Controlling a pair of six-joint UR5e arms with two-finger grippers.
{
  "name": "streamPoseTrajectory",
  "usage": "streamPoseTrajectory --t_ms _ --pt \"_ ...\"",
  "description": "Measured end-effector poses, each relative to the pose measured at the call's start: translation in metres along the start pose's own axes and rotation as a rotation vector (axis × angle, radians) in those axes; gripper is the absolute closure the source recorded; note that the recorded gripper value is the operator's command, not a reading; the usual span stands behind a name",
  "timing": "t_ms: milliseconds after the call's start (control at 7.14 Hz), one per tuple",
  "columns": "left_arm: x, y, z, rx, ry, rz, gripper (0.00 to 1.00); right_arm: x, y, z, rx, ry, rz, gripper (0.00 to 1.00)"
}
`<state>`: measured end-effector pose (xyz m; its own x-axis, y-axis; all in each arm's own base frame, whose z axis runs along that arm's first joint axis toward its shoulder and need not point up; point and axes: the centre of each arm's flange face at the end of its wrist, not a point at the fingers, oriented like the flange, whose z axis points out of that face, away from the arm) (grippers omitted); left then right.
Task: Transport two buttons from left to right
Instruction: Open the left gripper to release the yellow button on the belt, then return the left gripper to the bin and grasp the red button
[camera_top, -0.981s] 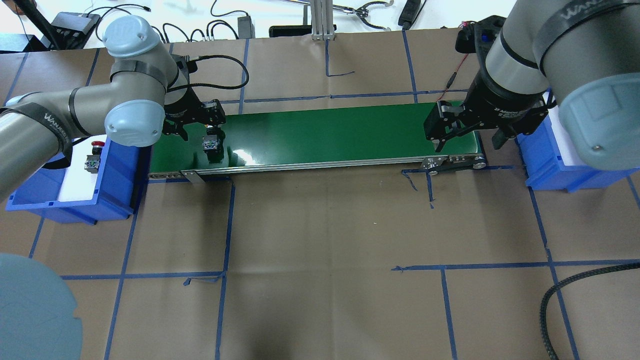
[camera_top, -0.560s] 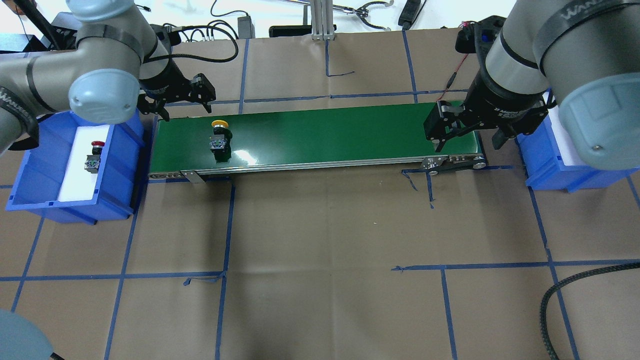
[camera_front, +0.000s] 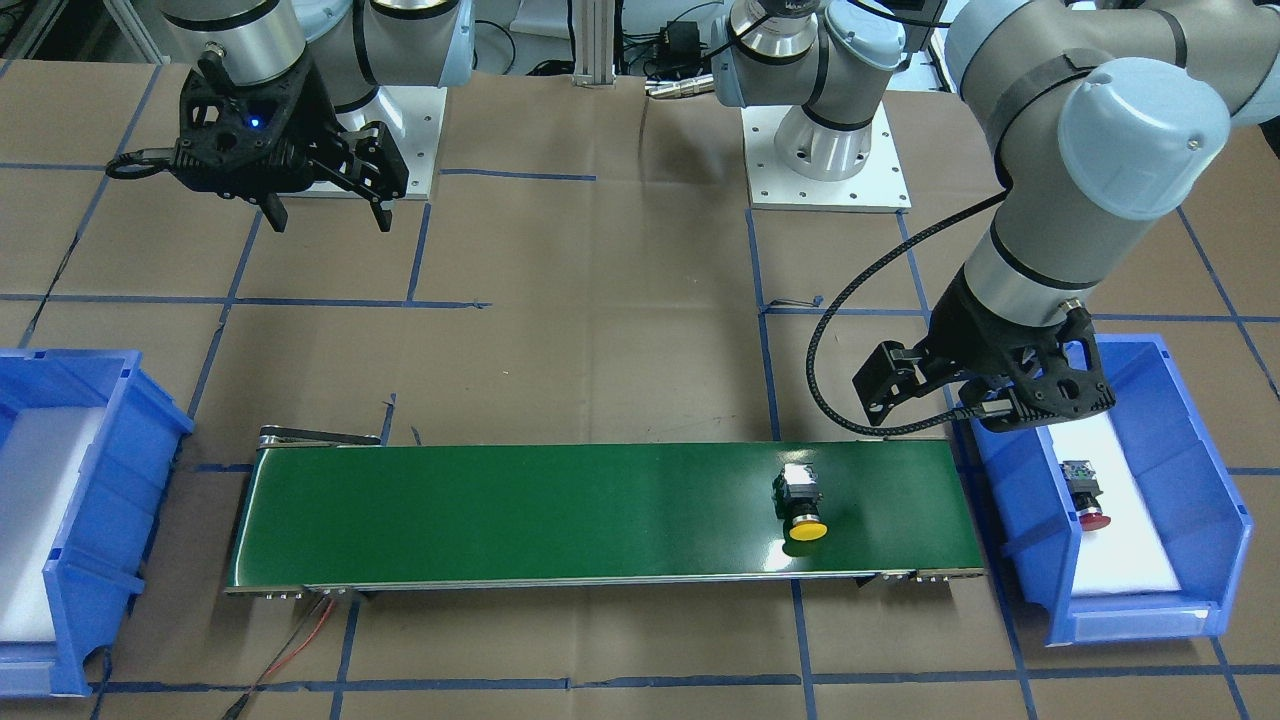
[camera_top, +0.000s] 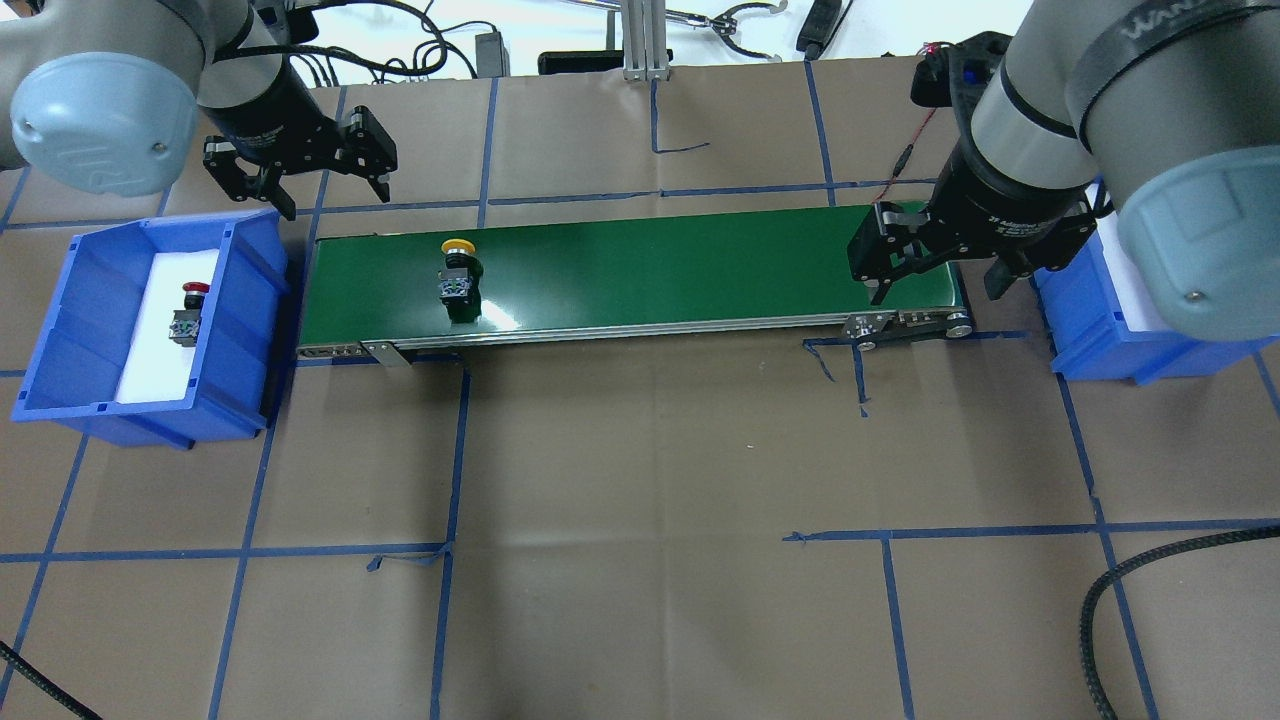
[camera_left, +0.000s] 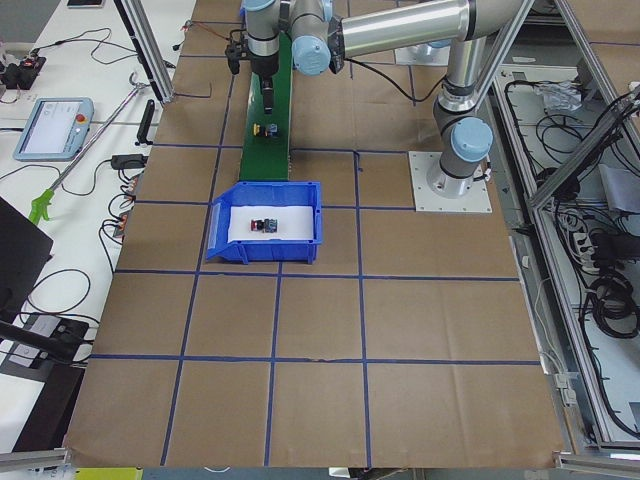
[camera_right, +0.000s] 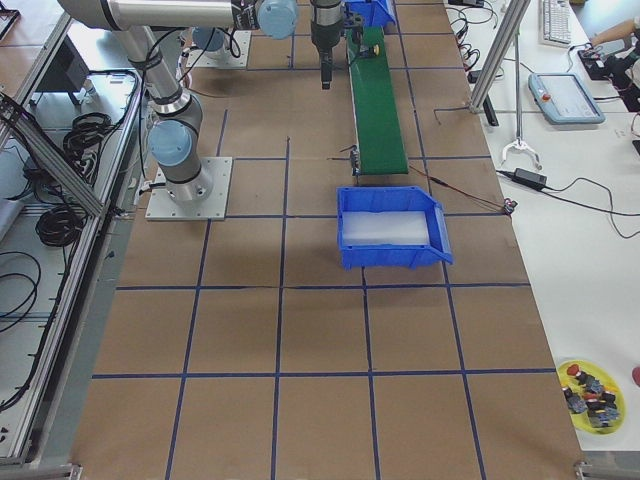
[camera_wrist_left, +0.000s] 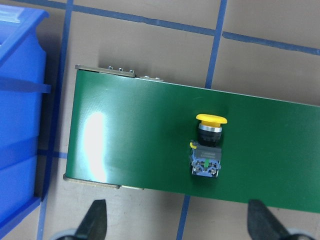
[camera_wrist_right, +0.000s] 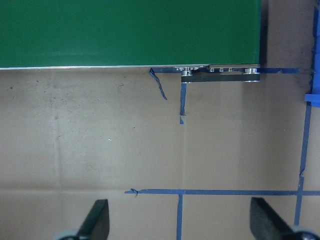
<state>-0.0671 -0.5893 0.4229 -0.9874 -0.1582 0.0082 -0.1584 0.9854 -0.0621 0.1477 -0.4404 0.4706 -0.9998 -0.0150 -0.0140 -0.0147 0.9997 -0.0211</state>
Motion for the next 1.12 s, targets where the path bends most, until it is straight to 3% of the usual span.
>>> streamPoseTrajectory --t_ms 700,1121 --pt "-0.169 -0.024 -0.003 -0.017 -0.018 0.047 0.0 0.0 -0.004 0.006 -0.019 0.0 0.003 0.0" --pt "-0.254 -0.023 0.032 -0.055 -0.002 0.099 0.0 0.0 -0.004 0.007 -0.019 0.0 0.004 0.0"
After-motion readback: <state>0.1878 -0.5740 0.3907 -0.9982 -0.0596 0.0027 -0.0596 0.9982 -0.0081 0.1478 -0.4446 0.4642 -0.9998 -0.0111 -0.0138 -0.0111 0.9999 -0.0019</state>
